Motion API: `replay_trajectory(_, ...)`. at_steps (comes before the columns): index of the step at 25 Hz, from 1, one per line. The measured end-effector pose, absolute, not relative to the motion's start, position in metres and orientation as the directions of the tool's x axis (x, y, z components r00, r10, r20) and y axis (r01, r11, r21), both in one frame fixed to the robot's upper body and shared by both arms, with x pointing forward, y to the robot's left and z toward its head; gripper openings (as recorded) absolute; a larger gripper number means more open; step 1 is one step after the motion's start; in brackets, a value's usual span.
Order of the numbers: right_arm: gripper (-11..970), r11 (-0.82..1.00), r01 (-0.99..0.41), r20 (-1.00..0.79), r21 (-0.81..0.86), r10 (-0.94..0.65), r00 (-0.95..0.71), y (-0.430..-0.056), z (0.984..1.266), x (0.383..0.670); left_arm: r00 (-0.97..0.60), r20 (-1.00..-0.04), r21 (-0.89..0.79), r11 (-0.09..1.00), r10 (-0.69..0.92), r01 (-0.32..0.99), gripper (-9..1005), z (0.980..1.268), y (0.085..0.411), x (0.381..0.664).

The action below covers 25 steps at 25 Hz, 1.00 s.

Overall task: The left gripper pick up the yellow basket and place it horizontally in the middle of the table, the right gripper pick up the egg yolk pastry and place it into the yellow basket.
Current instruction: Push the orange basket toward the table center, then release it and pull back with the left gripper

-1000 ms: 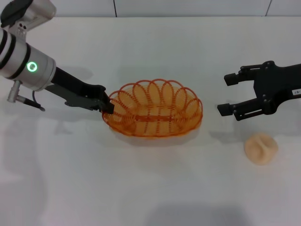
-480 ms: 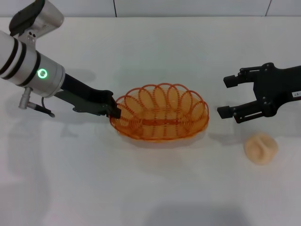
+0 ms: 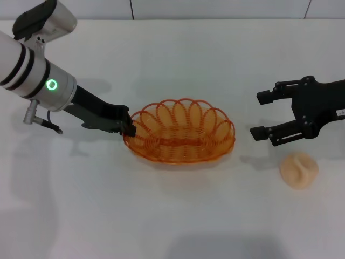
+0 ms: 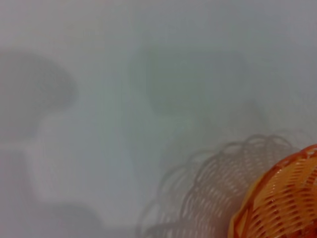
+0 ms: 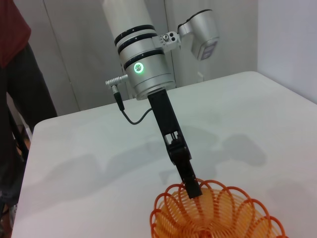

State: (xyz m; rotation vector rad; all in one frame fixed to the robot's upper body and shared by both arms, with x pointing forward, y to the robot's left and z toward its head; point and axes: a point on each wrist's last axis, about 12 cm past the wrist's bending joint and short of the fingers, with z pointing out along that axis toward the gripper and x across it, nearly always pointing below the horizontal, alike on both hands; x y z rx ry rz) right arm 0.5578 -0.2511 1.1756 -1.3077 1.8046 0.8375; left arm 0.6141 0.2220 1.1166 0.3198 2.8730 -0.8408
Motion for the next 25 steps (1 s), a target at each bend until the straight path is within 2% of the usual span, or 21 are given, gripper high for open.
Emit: replay_trajectory(25,841,0.262,-0.962,-0.859,0.077,-0.472,-0.197,-0.2503,1.1771,0.5578,-0.957,-0.208,-0.481,0.831,0.202,0.28,82,1.1207,0.2122,0.62)
